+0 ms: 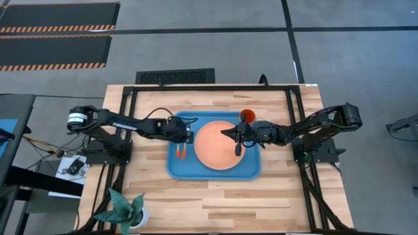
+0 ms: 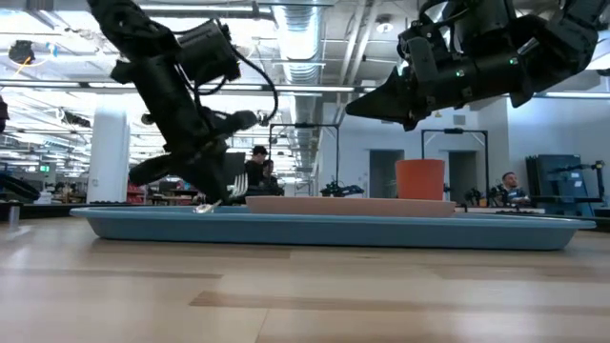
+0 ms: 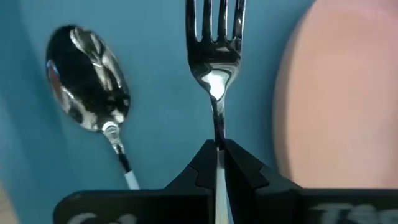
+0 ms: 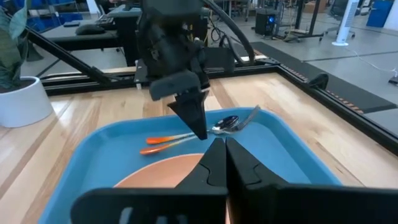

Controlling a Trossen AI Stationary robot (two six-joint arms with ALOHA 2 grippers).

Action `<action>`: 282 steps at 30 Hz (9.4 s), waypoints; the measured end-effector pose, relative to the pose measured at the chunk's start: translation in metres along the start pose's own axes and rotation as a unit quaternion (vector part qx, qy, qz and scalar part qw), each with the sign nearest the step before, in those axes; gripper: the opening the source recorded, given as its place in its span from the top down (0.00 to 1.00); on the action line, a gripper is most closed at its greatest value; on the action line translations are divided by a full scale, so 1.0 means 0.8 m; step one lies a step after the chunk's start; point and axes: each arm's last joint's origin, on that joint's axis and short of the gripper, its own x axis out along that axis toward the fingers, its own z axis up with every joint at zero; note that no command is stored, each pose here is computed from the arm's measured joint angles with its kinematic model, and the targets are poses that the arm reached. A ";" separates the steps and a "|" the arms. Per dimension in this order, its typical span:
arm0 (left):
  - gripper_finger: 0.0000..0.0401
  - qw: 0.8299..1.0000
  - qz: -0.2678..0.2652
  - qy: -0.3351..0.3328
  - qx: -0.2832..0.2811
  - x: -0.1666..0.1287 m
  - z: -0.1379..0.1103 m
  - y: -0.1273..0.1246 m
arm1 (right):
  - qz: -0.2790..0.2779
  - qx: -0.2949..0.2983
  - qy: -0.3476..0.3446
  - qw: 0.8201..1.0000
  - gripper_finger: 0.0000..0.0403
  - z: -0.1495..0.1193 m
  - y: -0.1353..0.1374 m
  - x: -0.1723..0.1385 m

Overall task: Pick and place plate/cup/fork/spoon on tray
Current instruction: Put the orange fork on the blue tray to the left of the light orange plate

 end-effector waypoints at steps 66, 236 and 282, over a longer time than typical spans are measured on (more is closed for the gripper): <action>0.92 0.995 0.060 0.059 0.046 0.013 -0.004 0.007 | 0.023 0.009 0.009 1.000 0.99 -0.003 0.017 -0.003; 1.00 0.952 0.063 0.171 0.246 0.027 0.004 -0.034 | 0.037 0.001 0.008 0.999 0.99 -0.003 0.026 -0.005; 1.00 0.955 0.023 0.074 0.286 0.010 0.022 -0.050 | 0.037 0.000 0.011 0.999 0.99 -0.004 0.026 -0.005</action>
